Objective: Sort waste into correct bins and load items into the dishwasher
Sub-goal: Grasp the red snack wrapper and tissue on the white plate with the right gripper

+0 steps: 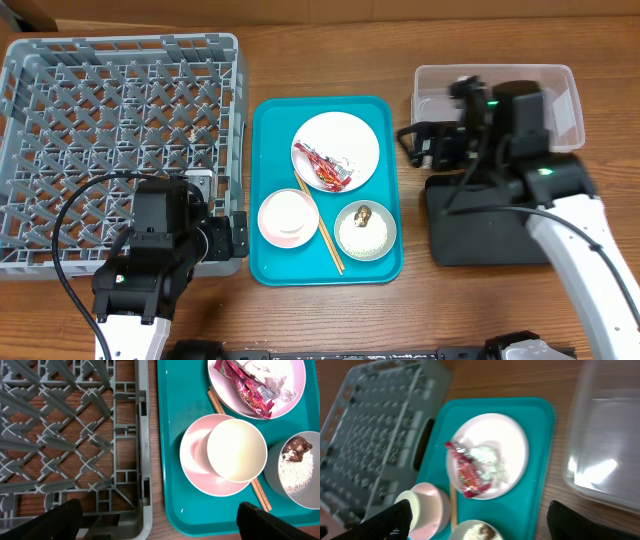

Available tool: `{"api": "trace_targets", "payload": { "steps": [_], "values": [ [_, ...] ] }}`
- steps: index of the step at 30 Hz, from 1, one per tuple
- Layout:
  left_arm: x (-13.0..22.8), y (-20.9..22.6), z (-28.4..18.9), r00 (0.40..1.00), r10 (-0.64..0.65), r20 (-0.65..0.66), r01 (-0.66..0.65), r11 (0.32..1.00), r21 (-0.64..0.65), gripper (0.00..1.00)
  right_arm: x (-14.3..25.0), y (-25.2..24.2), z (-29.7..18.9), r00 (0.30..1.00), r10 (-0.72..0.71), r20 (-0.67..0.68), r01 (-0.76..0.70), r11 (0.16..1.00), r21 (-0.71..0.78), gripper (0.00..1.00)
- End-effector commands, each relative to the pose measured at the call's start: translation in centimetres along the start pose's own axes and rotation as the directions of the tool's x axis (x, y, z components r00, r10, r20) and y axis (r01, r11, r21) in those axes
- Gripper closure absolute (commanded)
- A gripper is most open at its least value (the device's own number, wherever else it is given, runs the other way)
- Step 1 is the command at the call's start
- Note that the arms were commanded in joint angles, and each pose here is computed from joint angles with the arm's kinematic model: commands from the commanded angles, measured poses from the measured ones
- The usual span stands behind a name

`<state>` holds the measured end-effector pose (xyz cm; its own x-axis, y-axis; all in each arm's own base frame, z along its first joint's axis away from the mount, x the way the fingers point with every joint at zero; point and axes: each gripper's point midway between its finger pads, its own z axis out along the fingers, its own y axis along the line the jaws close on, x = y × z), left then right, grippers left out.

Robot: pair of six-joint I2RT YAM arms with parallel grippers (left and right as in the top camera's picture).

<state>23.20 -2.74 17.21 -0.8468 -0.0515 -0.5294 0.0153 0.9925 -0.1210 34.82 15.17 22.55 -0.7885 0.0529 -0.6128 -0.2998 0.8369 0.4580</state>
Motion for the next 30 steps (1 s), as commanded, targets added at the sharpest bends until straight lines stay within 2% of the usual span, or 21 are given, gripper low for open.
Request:
{"api": "trace_targets", "payload": {
  "steps": [1, 4, 6, 8, 12, 22, 23, 25, 28, 29, 30],
  "values": [
    [-0.9, -0.6, -0.6, 1.000, -0.003, 0.030, 0.002, 1.000, 0.025, 0.00, 0.5, 4.2, 2.7, 0.980, -0.198, -0.023, 0.198, 0.980, 0.019, 0.12],
    [-0.9, -0.6, -0.6, 1.000, -0.003, 0.029, 0.002, 1.000, 0.025, 0.00, 1.3, 7.3, 6.7, 0.943, -0.320, -0.091, 0.326, 0.944, 0.048, 0.12],
    [-0.9, -0.6, -0.6, 1.000, -0.003, 0.029, 0.002, 1.000, 0.025, 0.00, 1.4, 7.3, 8.8, 0.935, -0.334, -0.118, 0.344, 0.936, 0.078, 0.15],
    [-0.9, -0.6, -0.6, 1.000, -0.003, 0.029, 0.002, 1.000, 0.025, 0.00, 1.8, 6.8, 11.2, 0.930, -0.339, -0.138, 0.354, 0.930, 0.100, 0.20],
    [-0.9, -0.6, -0.6, 1.000, -0.003, 0.029, 0.002, 1.000, 0.025, 0.00, 4.1, 4.9, 16.4, 0.925, -0.323, -0.202, 0.349, 0.931, 0.108, 0.25],
    [-0.9, -0.6, -0.6, 1.000, -0.003, 0.029, 0.002, 1.000, 0.025, 0.00, 10.8, 3.0, 22.6, 0.886, -0.294, -0.358, 0.346, 0.934, 0.090, 0.27],
    [-0.9, -0.6, -0.6, 1.000, -0.003, 0.029, 0.002, 1.000, 0.025, 0.00, 10.8, 2.9, 22.7, 0.886, -0.294, -0.360, 0.346, 0.934, 0.090, 0.31],
    [-0.9, -0.6, -0.6, 1.000, -0.003, 0.029, 0.002, 1.000, 0.025, 0.00, 10.8, 3.0, 22.7, 0.888, -0.291, -0.357, 0.343, 0.935, 0.091, 0.52],
    [-0.9, -0.6, -0.6, 1.000, -0.003, 0.028, 0.002, 1.000, 0.026, 0.00, 11.0, 2.8, 22.6, 0.893, -0.263, -0.364, 0.321, 0.941, 0.107, 0.73],
    [-0.8, -0.6, -0.6, 1.000, -0.003, 0.028, 0.003, 1.000, 0.026, 0.00, 11.1, 2.8, 22.5, 0.898, -0.243, -0.367, 0.303, 0.946, 0.114, 0.85],
    [-0.9, -0.6, -0.6, 1.000, -0.003, 0.028, 0.002, 1.000, 0.026, 0.00, 11.0, 2.8, 22.4, 0.903, -0.231, -0.363, 0.291, 0.950, 0.118, 0.92]
  ]
}}
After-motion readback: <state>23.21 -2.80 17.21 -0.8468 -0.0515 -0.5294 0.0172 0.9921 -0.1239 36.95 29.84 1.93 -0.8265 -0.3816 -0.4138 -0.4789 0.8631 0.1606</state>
